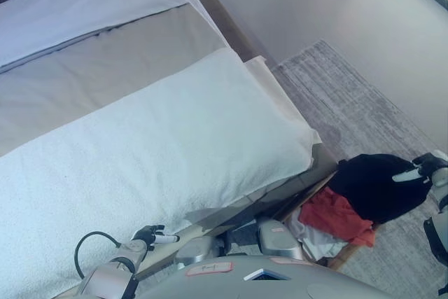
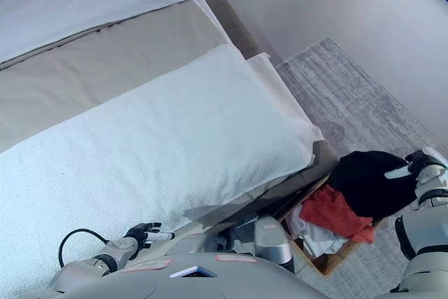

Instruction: Put the clothes on the bed into the basket.

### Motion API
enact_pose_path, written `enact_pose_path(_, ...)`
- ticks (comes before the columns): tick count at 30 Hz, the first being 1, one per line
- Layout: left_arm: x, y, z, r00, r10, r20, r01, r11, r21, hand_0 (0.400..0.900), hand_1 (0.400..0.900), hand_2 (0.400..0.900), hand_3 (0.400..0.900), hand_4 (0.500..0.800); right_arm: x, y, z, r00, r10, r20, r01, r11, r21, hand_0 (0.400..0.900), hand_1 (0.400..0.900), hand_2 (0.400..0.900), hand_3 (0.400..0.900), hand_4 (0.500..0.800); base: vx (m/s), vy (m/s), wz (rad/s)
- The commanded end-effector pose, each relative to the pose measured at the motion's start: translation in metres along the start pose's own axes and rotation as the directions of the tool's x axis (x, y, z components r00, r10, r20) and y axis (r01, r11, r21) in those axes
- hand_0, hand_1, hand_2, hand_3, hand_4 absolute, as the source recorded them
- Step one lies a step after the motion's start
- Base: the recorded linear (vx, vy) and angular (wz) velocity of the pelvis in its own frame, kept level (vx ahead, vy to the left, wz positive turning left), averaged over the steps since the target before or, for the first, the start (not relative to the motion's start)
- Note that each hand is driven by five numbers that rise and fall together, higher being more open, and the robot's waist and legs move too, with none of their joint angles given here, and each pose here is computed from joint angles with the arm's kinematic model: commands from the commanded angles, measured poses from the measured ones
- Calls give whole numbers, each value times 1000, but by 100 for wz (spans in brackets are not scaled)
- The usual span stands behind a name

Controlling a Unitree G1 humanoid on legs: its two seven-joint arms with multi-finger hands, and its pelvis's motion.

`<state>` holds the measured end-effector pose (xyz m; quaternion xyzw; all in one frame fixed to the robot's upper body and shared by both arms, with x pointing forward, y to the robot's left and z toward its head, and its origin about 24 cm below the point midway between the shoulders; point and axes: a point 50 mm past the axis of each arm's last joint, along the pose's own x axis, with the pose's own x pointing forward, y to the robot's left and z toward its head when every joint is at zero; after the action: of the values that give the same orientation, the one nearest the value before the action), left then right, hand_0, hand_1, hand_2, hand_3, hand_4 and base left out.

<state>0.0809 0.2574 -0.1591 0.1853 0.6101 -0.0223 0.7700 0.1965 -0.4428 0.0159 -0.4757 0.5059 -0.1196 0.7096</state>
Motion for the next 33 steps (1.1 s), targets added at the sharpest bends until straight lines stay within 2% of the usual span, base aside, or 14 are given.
enact_pose_path(1,-7,35,-26,991,92,-102,-87,995,44,900,900,900,900,800,-4,-25,-14,994,-88,-60,91,994,58,400,400,400,400,500,11,-17,12)
enact_pose_path(4,-7,36,-25,991,96,-98,-91,994,53,900,900,900,900,800,-3,-14,-16,996,-62,-66,67,995,74,400,400,400,400,500,10,-16,9)
enact_pose_path(5,-7,37,-24,991,97,-96,-92,994,53,900,900,900,900,800,-2,-11,-17,996,-54,-71,59,995,80,427,427,427,427,516,9,-13,8)
enact_pose_path(6,-7,38,-23,990,100,-96,-95,994,55,900,900,900,900,800,-2,-8,-18,996,-49,-73,55,995,88,649,649,649,649,649,8,-12,8)
enact_pose_path(7,-7,38,-22,990,102,-94,-97,994,52,900,900,900,900,800,-2,-6,-19,996,-42,-77,49,994,94,900,900,900,900,800,9,-9,9)
enact_pose_path(33,-8,45,-23,989,108,-103,-102,993,59,900,900,900,900,800,0,16,-20,997,34,-71,-25,992,125,900,900,900,900,800,1,-2,2)
